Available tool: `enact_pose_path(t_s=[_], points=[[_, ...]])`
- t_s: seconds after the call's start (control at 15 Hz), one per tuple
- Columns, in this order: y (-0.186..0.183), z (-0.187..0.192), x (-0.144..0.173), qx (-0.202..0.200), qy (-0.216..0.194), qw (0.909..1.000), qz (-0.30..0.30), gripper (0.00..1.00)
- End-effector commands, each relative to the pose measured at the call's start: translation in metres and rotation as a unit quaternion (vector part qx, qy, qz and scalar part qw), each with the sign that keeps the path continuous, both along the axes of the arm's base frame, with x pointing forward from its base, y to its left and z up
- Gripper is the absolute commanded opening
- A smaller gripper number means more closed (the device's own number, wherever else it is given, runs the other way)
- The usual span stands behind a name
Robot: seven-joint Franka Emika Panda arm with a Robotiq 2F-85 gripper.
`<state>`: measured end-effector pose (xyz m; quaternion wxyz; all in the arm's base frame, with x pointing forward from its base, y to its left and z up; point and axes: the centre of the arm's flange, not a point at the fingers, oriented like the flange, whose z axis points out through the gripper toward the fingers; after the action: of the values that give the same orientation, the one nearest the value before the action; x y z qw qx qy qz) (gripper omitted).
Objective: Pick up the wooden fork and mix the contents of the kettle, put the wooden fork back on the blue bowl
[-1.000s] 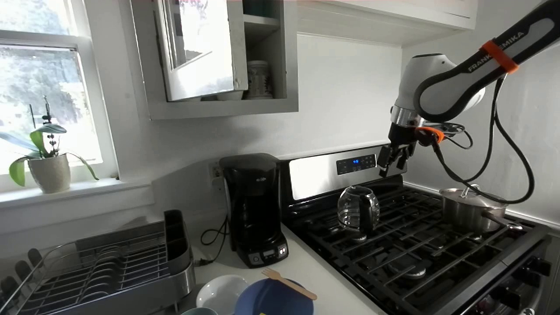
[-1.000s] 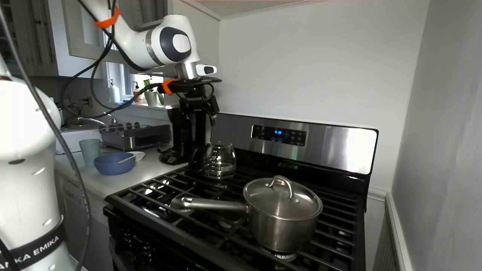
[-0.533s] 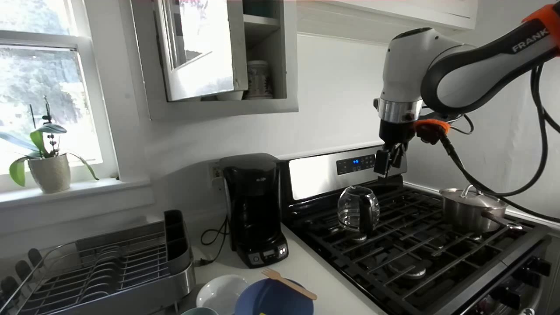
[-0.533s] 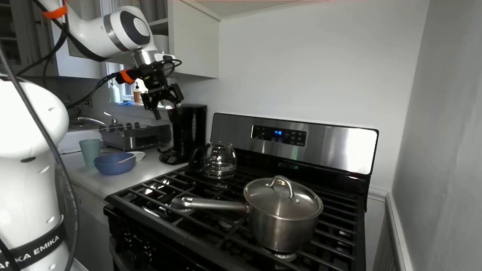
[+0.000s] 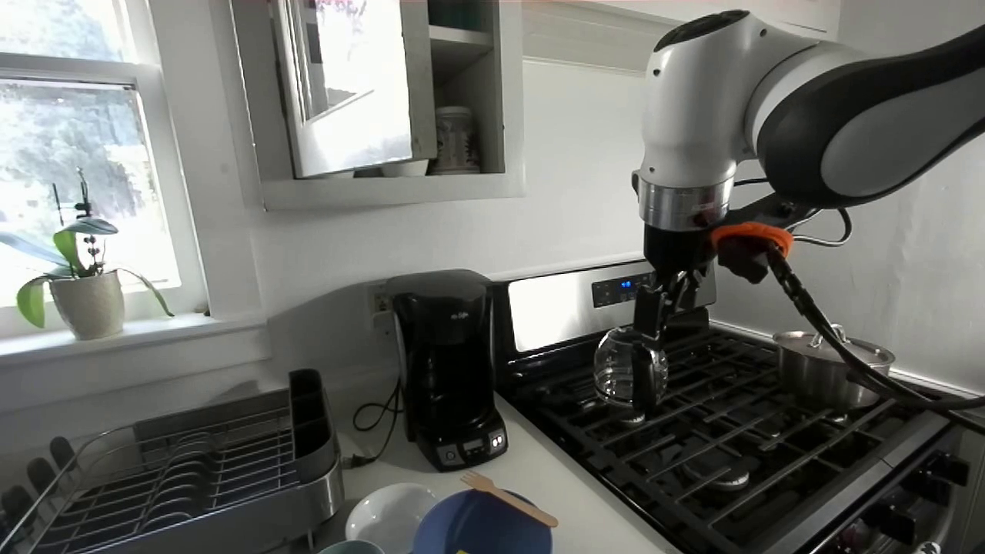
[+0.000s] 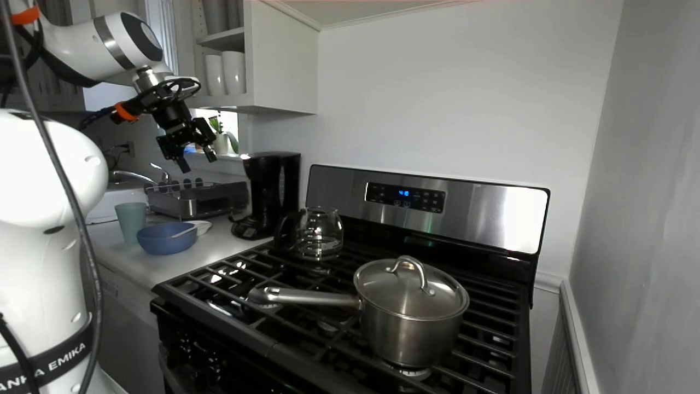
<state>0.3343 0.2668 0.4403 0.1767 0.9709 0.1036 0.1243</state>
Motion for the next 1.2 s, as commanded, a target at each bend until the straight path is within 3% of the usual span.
enact_pose_path(t_s=[0.0, 0.33, 0.4, 0.73, 1.13], points=[[0.004, -0.001, 0.001, 0.004, 0.001, 1.0, 0.002, 1.0], [0.006, -0.003, 0.006, 0.008, 0.006, 1.0, 0.002, 1.0], [0.017, -0.003, 0.009, 0.035, 0.014, 0.9992, 0.01, 1.0], [0.084, -0.042, 0.019, 0.044, 0.024, 0.9981, 0.035, 1.0], [0.141, -0.097, 0.023, 0.017, 0.036, 0.9992, -0.004, 1.0]])
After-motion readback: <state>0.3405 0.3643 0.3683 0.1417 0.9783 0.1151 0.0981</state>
